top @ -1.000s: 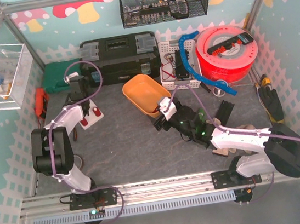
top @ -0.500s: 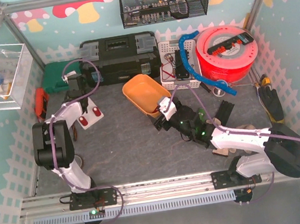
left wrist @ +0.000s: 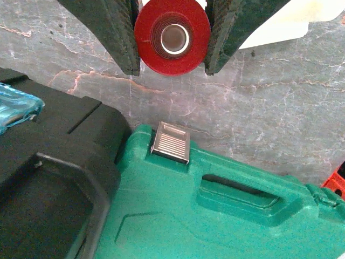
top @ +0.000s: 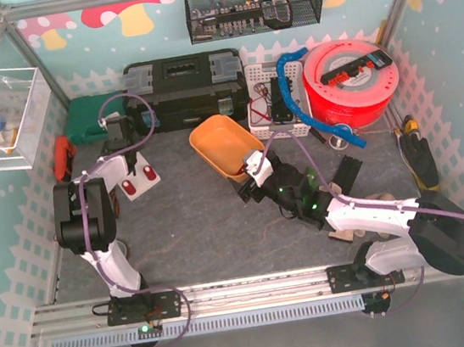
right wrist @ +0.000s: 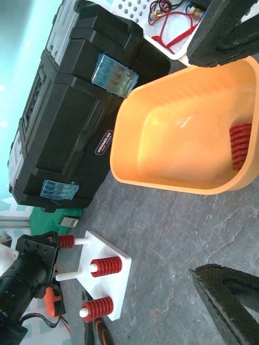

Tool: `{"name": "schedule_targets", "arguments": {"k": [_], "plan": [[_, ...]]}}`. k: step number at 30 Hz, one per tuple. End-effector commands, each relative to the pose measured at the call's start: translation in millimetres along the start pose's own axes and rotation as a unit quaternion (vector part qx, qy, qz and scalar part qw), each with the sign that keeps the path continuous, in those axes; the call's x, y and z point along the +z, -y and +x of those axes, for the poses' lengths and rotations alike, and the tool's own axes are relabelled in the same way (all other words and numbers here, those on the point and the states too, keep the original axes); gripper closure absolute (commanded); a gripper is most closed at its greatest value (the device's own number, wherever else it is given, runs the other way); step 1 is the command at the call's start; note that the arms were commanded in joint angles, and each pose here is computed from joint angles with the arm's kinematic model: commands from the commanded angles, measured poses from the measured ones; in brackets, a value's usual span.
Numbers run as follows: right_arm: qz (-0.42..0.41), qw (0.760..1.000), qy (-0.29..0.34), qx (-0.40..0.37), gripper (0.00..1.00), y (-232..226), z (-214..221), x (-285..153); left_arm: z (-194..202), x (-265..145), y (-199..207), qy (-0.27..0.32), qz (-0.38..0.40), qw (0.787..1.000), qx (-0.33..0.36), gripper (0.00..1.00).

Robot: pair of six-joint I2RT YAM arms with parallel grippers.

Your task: Install the large spring

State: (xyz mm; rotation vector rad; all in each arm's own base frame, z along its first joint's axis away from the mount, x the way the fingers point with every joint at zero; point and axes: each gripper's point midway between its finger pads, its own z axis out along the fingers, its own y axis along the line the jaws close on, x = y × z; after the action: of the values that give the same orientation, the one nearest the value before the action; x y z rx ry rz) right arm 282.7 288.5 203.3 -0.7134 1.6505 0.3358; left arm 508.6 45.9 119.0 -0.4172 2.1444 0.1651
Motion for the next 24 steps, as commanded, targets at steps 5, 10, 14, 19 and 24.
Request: {"name": "schedule_targets", "arguments": {"k": [5, 10, 14, 19, 24], "plan": [[0.004, 1.0, -0.001, -0.006, 0.01, 0.8, 1.6, 0.5, -11.2, 8.2, 2.1, 0.013, 0.006, 1.0, -0.002, 0.9], [0.008, 1.0, -0.002, -0.007, 0.01, 1.9, 2.3, 0.6, -11.6, 8.1, 1.6, 0.011, 0.006, 1.0, -0.005, 0.78], [0.01, 1.0, -0.001, -0.006, 0.01, 2.9, 1.6, 0.0, -10.9, 5.2, 0.9, 0.007, 0.006, 1.0, -0.01, 0.7], [0.009, 1.0, 0.002, 0.0, 0.01, 3.0, -0.7, -0.4, -16.5, -10.8, 4.2, 0.001, 0.024, 1.0, -0.014, 0.48], [-0.008, 1.0, 0.018, 0.019, 0.01, -0.3, -14.2, -6.8, -25.4, -47.4, 3.9, -0.002, 0.046, 0.999, -0.024, 0.31]]}}
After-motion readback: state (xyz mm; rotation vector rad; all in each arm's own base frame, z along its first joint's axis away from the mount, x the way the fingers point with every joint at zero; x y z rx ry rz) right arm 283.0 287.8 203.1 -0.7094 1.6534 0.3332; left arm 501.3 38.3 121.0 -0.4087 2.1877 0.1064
